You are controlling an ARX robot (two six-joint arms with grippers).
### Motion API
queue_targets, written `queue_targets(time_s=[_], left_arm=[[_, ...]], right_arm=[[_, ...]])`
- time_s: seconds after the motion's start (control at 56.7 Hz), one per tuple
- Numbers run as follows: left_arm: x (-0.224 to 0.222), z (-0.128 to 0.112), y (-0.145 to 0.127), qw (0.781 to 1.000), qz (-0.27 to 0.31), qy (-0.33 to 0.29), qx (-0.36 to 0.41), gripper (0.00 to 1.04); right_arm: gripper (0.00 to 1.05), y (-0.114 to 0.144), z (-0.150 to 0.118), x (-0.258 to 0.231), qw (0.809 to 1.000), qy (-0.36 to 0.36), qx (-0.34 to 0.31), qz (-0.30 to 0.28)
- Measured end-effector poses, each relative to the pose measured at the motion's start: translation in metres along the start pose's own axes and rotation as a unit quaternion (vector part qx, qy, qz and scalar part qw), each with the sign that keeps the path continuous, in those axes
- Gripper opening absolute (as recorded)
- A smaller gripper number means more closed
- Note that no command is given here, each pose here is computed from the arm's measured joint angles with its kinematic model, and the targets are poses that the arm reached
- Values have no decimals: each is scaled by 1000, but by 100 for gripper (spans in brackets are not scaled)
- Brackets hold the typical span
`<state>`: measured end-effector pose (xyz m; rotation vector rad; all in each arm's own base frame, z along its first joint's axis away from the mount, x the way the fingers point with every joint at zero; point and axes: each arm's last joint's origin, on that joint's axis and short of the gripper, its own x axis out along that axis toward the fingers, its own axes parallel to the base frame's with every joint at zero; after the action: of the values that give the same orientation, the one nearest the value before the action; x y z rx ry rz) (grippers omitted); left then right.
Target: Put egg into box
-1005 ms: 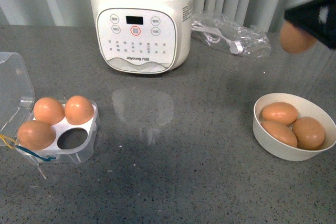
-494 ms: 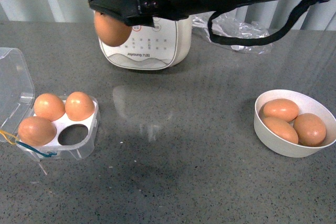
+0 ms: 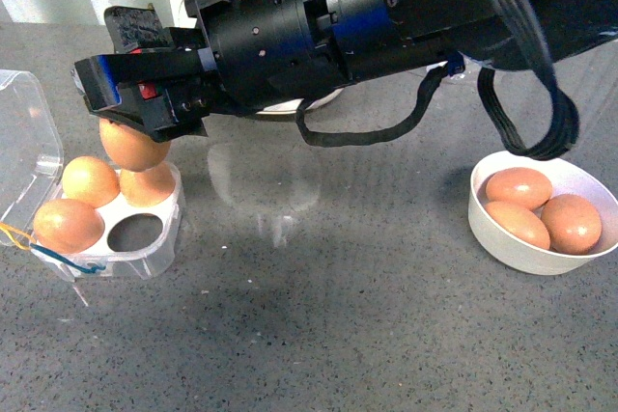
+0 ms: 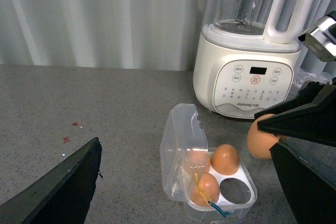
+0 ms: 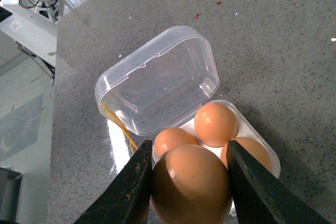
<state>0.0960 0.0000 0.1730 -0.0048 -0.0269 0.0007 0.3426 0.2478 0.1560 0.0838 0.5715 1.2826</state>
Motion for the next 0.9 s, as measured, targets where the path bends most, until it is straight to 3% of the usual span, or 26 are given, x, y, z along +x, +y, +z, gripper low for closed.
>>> queue_targets(time_s=[0.758,0.899], left_arm=[[0,0,0,1000,0,0,0,98],[0,0,0,1000,0,0,0,98]], right_arm=[[36,-6,-14,27,998,46,-9,29],[58,-6,-10,28,999,29,-18,31]])
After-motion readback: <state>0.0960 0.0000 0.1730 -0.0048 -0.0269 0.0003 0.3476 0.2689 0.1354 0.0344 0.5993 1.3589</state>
